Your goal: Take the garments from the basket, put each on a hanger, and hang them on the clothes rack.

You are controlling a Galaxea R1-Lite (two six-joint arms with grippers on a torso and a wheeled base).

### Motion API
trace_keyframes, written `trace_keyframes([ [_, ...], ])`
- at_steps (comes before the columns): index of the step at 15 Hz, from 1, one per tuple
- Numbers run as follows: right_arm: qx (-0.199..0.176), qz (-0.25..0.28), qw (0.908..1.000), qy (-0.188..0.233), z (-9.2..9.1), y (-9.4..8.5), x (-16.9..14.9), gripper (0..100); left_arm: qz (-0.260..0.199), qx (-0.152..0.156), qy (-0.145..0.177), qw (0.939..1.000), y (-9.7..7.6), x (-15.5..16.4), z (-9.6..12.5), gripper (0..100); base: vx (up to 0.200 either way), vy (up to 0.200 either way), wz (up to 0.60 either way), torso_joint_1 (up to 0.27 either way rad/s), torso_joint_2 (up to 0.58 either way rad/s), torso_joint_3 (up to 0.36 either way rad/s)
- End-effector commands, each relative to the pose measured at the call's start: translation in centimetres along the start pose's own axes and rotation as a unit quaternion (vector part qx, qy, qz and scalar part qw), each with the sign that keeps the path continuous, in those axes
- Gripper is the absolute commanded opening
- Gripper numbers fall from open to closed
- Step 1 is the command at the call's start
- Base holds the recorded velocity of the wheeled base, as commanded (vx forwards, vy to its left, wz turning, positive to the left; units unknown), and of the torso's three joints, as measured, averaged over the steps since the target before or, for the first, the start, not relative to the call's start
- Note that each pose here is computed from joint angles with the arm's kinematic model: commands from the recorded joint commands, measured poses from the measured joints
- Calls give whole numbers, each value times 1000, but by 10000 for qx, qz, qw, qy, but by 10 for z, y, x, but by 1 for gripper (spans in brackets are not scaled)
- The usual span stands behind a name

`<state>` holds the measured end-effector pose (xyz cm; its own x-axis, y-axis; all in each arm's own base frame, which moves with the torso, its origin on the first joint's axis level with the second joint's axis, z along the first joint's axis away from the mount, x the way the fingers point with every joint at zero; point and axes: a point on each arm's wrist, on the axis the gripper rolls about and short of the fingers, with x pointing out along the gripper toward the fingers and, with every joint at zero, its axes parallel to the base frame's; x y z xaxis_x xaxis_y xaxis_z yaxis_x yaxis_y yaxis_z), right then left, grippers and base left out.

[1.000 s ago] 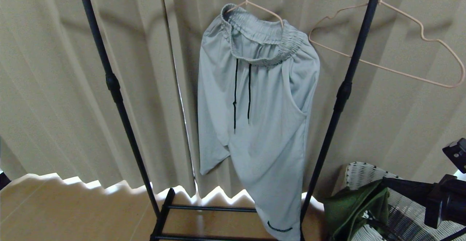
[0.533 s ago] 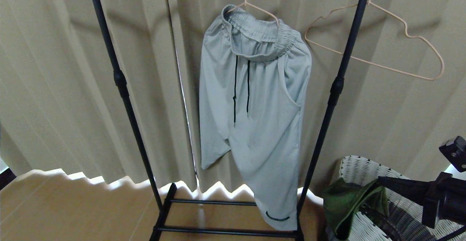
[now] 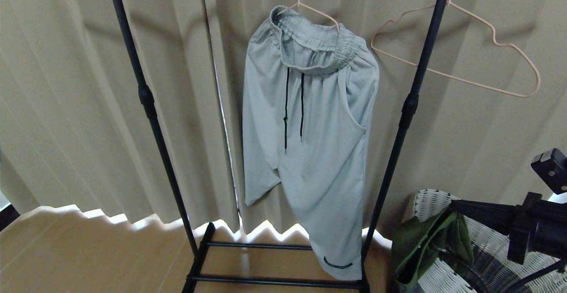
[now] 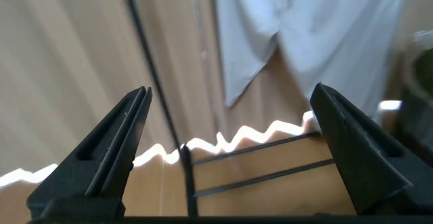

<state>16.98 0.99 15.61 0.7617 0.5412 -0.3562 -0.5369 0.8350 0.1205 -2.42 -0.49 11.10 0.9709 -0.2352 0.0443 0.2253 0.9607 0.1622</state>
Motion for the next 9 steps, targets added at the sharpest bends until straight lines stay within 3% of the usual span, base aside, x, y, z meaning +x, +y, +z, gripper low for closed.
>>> trace_keyframes([
  [1, -64, 58, 9999, -55, 4, 1, 1, 0, -277, -131, 339, 9990, 11, 22, 40, 100, 0, 0, 0, 0, 0, 0],
  [3, -151, 87, 9997, -158, 12, 2, 2, 0, -595, -571, 552, 9951, 23, 67, 73, 100, 0, 0, 0, 0, 0, 0],
  [5, -190, 125, 9995, -206, 15, 3, 3, 0, -971, -962, 578, 9889, 26, 110, 84, 100, 0, 0, 0, 0, 0, 0],
  [7, -243, 236, 9992, -225, 17, 7, 4, 0, -1354, -1093, 741, 9820, 19, 143, 83, 100, 0, 0, 0, 0, 0, 0],
  [9, -285, 305, 9988, -243, 19, 9, 5, 0, -1946, -1081, 1077, 9689, 1, 166, 71, 100, 0, 0, 0, 0, 0, 0],
])
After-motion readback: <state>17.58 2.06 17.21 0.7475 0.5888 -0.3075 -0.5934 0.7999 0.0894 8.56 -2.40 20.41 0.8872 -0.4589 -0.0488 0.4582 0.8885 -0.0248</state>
